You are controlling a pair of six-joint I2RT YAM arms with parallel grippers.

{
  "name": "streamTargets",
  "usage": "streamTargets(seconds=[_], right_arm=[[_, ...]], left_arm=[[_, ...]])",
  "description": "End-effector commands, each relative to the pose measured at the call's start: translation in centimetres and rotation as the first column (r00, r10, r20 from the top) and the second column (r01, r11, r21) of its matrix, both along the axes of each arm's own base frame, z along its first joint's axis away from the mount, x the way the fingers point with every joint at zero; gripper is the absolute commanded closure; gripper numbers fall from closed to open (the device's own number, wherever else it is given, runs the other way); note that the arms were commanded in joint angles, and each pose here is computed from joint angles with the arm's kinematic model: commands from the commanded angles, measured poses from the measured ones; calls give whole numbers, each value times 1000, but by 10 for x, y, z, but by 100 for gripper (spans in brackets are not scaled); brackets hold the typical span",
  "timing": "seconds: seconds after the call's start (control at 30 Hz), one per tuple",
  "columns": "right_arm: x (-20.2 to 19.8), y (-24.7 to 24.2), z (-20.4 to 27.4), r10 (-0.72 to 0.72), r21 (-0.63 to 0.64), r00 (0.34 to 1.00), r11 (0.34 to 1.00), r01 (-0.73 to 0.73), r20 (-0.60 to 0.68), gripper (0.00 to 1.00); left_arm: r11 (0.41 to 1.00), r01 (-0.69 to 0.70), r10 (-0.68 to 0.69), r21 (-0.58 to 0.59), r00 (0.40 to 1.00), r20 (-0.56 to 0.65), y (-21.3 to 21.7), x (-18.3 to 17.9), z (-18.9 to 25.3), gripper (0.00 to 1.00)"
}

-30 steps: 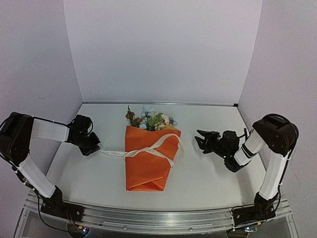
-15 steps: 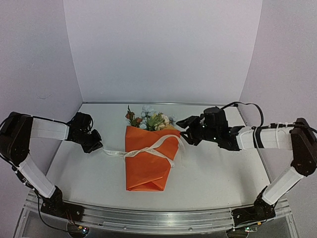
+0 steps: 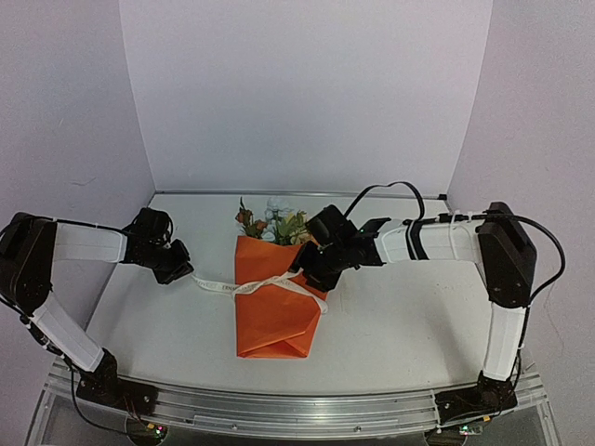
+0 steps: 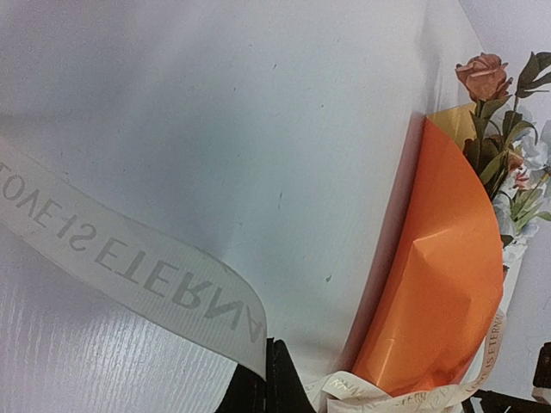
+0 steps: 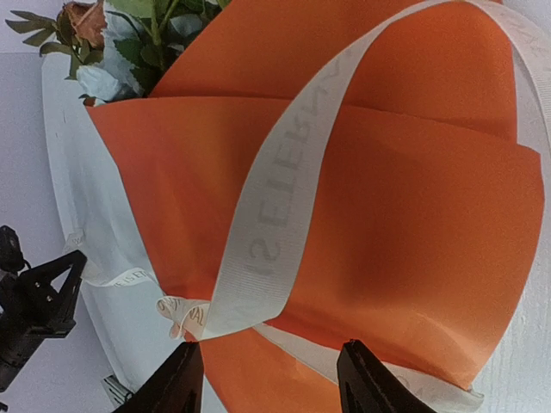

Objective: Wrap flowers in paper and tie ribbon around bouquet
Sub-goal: Cross the ribbon over the folded bouquet.

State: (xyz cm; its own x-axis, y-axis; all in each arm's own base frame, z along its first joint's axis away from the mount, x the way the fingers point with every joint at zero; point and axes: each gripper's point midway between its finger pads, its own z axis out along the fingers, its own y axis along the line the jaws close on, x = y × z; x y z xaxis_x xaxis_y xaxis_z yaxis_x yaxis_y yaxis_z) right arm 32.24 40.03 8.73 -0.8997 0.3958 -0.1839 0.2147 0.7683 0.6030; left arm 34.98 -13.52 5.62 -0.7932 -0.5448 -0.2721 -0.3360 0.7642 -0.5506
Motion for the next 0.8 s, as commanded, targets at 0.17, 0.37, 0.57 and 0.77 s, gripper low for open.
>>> streamTargets(seconds=[0.17,0.37,0.57,0.77], right_arm=[[16,5,-4,-2,-72,999,997,5,40,42],[28,15,-5,10,-80,997,997,-4,71,48],[30,14,-6,17,-98,996,995,-8,87,73],[25,-4,1,14,-132,993,991,2,118,100]], left_arm=[[999,19,-16,-32,996,87,-8,17,26,100],[999,5,-1,-42,996,88,-8,17,26,100],[997,10,-3,-78,996,84,-14,18,25,100],[994,18,-10,-108,997,82,-21,16,23,100]])
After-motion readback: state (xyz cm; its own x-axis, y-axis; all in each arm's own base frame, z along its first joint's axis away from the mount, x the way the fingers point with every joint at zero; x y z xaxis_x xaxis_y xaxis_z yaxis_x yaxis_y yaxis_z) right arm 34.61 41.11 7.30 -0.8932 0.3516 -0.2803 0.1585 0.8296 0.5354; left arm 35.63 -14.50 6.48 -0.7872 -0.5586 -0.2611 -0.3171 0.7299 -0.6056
